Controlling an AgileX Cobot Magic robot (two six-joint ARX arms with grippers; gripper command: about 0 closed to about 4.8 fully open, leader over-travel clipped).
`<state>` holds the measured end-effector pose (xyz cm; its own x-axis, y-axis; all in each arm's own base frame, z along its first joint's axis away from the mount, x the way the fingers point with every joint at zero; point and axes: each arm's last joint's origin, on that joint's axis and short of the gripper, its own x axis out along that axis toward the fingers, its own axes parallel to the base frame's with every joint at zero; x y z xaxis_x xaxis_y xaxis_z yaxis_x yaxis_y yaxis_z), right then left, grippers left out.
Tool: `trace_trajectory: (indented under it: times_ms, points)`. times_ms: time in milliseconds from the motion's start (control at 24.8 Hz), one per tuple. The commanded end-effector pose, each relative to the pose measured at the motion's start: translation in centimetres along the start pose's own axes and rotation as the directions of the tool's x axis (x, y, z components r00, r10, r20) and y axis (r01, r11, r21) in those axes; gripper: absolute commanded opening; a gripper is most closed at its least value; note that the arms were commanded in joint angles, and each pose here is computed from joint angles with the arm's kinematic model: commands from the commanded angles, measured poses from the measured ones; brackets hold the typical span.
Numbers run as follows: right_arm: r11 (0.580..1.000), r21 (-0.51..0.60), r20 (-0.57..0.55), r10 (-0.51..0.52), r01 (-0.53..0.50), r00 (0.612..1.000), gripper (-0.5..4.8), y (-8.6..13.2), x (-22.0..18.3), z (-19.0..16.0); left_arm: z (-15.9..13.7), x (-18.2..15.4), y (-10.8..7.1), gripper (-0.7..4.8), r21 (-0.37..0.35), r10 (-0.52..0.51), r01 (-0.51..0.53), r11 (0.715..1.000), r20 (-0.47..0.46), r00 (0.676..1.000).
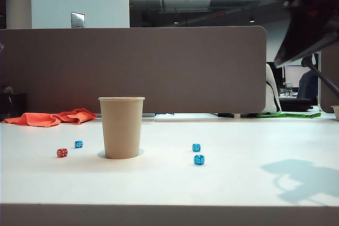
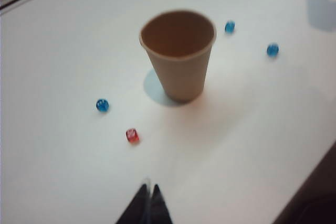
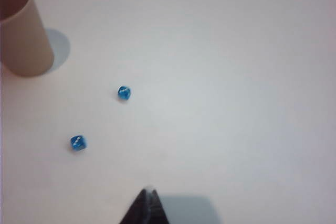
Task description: Pick up the dice with a different color and drop it into the paper cup.
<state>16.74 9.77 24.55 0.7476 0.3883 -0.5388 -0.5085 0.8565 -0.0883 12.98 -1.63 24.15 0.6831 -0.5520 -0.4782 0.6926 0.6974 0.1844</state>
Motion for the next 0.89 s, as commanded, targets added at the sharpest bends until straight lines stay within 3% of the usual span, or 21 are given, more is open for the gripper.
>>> trace_trajectory:
  times_ms: [40,282,483,564,644,805,886]
  points:
    - [1.0,-0.024,-0.002,-0.016,0.016,1.0,-0.01,0.58,0.42,0.18,-0.26,-0.07,-0.21,-0.06,0.123,-0.019,0.023,0.992,-0.033,0.999]
    - [1.0,-0.02,0.053,-0.023,0.024,0.998,-0.01,0.6,0.55,0.72,-0.07,-0.07,-0.34,-0.06,0.238,-0.075,0.069,0.969,0.014,0.997]
    - [1.0,-0.017,0.084,-0.024,0.026,0.996,-0.01,0.58,0.54,1.01,0.15,-0.07,-0.28,-0.06,0.241,-0.085,0.072,0.968,0.044,0.995]
    - [1.0,-0.017,0.083,-0.024,0.025,0.996,-0.01,0.58,0.54,1.01,0.14,-0.07,-0.29,-0.05,0.211,-0.086,0.075,0.975,0.043,0.995]
    - [1.0,-0.017,0.083,-0.024,0.026,0.996,-0.01,0.58,0.54,1.01,0.13,-0.07,-0.28,-0.06,0.122,-0.084,0.079,0.989,0.042,0.996]
    - [1.0,-0.016,0.083,-0.023,0.025,0.996,-0.01,0.58,0.55,1.01,0.12,-0.08,-0.26,-0.06,0.029,-0.08,0.079,0.996,0.039,0.996]
    - [1.0,0.006,0.083,-0.019,0.019,0.996,-0.01,0.6,0.55,1.01,0.11,-0.05,-0.24,-0.06,0.01,-0.078,0.078,0.997,0.037,0.996]
